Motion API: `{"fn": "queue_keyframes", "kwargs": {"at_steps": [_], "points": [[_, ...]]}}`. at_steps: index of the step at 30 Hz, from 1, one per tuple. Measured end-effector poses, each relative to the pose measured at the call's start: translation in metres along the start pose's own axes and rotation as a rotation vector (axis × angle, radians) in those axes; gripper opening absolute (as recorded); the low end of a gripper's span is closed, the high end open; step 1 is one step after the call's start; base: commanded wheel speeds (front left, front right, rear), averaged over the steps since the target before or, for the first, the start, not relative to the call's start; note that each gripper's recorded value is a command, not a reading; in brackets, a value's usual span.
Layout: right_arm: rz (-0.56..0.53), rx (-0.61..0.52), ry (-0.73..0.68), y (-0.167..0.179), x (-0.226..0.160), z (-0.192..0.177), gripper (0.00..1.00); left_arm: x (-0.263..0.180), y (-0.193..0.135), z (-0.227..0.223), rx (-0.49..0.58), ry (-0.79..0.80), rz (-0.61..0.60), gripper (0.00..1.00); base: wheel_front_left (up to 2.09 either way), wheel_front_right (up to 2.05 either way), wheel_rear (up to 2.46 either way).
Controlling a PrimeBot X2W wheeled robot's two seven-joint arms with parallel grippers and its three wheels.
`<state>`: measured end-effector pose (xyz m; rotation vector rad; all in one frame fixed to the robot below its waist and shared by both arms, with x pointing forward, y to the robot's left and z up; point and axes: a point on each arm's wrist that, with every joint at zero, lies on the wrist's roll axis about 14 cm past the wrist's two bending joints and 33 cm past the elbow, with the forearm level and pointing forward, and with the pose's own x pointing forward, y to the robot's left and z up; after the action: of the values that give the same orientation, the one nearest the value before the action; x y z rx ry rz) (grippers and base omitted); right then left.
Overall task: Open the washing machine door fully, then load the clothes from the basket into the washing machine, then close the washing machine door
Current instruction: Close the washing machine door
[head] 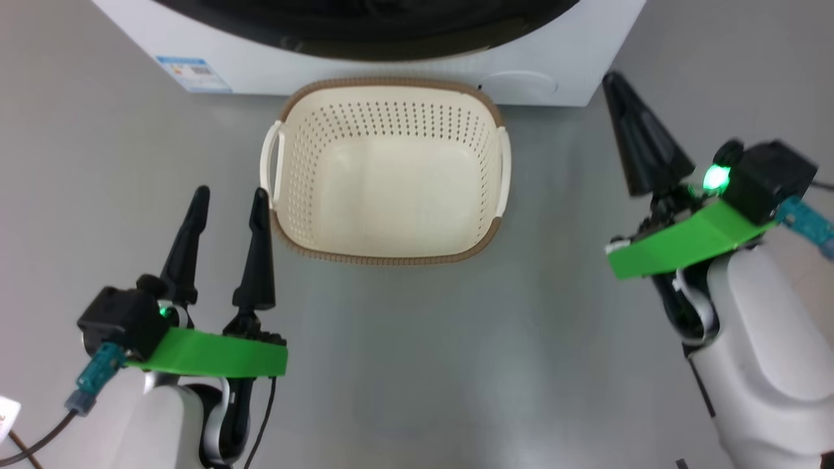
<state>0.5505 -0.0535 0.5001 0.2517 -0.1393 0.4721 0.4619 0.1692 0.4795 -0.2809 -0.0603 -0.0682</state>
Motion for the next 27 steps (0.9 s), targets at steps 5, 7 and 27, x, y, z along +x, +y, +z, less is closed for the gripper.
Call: {"fn": "queue_keyframes", "kwargs": {"at_steps": [5,7,27], "points": [[-0.022,-0.003,0.020,0.001,-0.020,0.002,0.09,-0.006,-0.003,0.007,0.001,-0.011,-0.002,1.00,0.00,0.00,0.00],[-0.036,-0.006,0.024,-0.001,-0.028,0.005,0.45,-0.010,-0.005,0.009,0.002,-0.013,-0.003,1.00,0.00,0.00,0.00],[-0.183,-0.005,0.026,-0.006,-0.111,0.031,1.00,-0.052,-0.009,0.025,0.038,-0.026,0.002,1.00,0.00,0.00,0.00]]}}
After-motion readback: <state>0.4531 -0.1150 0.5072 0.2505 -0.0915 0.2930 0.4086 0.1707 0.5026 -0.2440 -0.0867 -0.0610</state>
